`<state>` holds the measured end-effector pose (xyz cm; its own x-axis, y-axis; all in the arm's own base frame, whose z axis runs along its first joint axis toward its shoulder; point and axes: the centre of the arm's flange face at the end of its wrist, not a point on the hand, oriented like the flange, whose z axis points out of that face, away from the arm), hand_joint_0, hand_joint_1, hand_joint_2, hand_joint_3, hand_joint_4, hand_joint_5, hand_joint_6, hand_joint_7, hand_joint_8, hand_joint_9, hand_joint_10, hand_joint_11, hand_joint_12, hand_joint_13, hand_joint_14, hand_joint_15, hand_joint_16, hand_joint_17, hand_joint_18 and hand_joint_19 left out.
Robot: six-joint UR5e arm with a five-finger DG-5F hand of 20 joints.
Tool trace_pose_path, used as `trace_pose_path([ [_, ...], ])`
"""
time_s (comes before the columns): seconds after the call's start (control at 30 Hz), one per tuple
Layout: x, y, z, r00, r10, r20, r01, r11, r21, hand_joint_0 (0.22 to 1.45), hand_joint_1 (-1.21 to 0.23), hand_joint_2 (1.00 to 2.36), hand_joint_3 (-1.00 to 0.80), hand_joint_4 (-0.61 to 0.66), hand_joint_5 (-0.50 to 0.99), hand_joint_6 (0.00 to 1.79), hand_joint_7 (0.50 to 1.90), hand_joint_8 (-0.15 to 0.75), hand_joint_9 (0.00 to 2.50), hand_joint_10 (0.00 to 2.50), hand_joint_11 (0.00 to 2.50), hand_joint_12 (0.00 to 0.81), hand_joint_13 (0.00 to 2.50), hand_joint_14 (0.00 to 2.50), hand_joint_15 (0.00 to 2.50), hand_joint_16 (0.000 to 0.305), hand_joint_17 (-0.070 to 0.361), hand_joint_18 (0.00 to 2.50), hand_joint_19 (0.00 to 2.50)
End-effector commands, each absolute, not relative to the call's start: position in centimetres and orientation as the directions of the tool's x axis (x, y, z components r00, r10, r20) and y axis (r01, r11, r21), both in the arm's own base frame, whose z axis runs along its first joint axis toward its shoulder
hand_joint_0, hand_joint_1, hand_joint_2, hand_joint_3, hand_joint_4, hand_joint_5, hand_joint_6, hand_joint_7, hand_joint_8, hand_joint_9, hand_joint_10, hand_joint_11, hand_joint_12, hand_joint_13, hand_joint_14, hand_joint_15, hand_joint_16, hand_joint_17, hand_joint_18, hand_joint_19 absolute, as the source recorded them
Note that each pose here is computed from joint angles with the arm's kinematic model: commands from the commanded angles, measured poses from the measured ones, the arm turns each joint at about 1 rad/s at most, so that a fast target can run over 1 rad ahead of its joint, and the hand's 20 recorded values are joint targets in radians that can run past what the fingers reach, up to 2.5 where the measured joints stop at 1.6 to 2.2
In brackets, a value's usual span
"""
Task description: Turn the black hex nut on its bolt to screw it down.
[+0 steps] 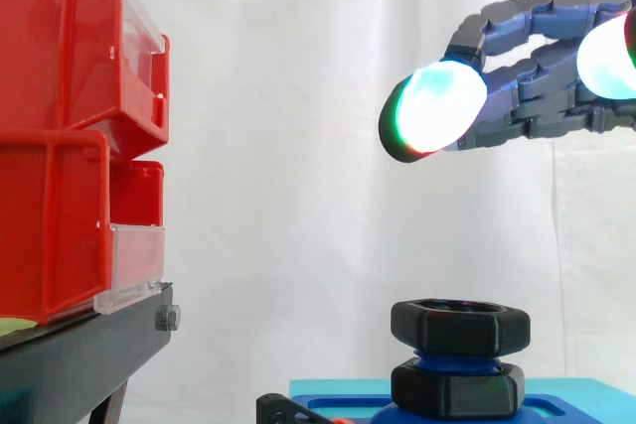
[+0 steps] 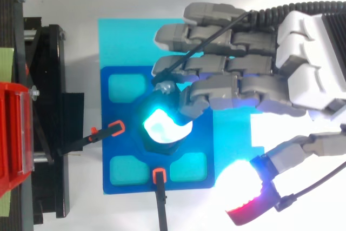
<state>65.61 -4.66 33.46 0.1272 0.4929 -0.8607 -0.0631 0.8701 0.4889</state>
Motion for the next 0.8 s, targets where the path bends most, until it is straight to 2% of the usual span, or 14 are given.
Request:
trace_pose_path([
  [0.0, 65.9, -3.5, 33.7, 0.150, 0.451, -0.880, -0.058, 0.892, 0.448, 0.49, -0.65, 1.00, -0.50, 0.18, -0.15, 0.50, 0.83, 0.281, 0.51, 0.01, 0.13, 0.380, 0.34, 0.00, 0.11, 0.056, 0.127, 0.00, 0.20],
  [0.2, 66.2, -1.1, 33.9, 0.173, 0.394, -0.903, -0.064, 0.919, 0.389, 0.49, -0.65, 1.00, -0.50, 0.18, -0.14, 0.50, 0.83, 0.286, 0.55, 0.01, 0.14, 0.386, 0.37, 0.00, 0.13, 0.056, 0.126, 0.05, 0.23],
  [0.27, 66.9, -0.2, 32.9, 0.168, 0.375, -0.912, -0.054, 0.927, 0.371, 0.48, -0.65, 1.00, -0.50, 0.18, -0.14, 0.50, 0.83, 0.288, 0.56, 0.01, 0.16, 0.386, 0.37, 0.00, 0.13, 0.056, 0.126, 0.05, 0.24],
  [0.43, 69.4, 1.2, 32.5, 0.164, 0.391, -0.906, -0.059, 0.920, 0.386, 0.49, -0.64, 1.00, -0.50, 0.19, -0.13, 0.50, 0.87, 0.288, 0.57, 0.01, 0.16, 0.385, 0.38, 0.00, 0.13, 0.056, 0.126, 0.08, 0.24],
  [0.47, 70.5, 1.6, 31.9, 0.135, 0.391, -0.910, -0.053, 0.920, 0.388, 0.49, -0.64, 1.00, -0.50, 0.19, -0.12, 0.50, 0.89, 0.289, 0.57, 0.01, 0.15, 0.386, 0.38, 0.00, 0.13, 0.056, 0.126, 0.08, 0.24],
  [0.63, 71.5, 1.9, 31.8, 0.088, 0.381, -0.920, -0.037, 0.925, 0.379, 0.49, -0.63, 1.00, -0.50, 0.20, -0.11, 0.50, 0.94, 0.291, 0.58, 0.01, 0.16, 0.386, 0.38, 0.00, 0.14, 0.056, 0.125, 0.09, 0.25],
  [0.77, 71.6, 2.2, 31.8, 0.091, 0.371, -0.924, -0.040, 0.929, 0.369, 0.49, -0.63, 1.00, -0.50, 0.17, -0.10, 0.50, 0.94, 0.294, 0.59, 0.01, 0.17, 0.386, 0.38, 0.00, 0.14, 0.056, 0.126, 0.10, 0.26],
])
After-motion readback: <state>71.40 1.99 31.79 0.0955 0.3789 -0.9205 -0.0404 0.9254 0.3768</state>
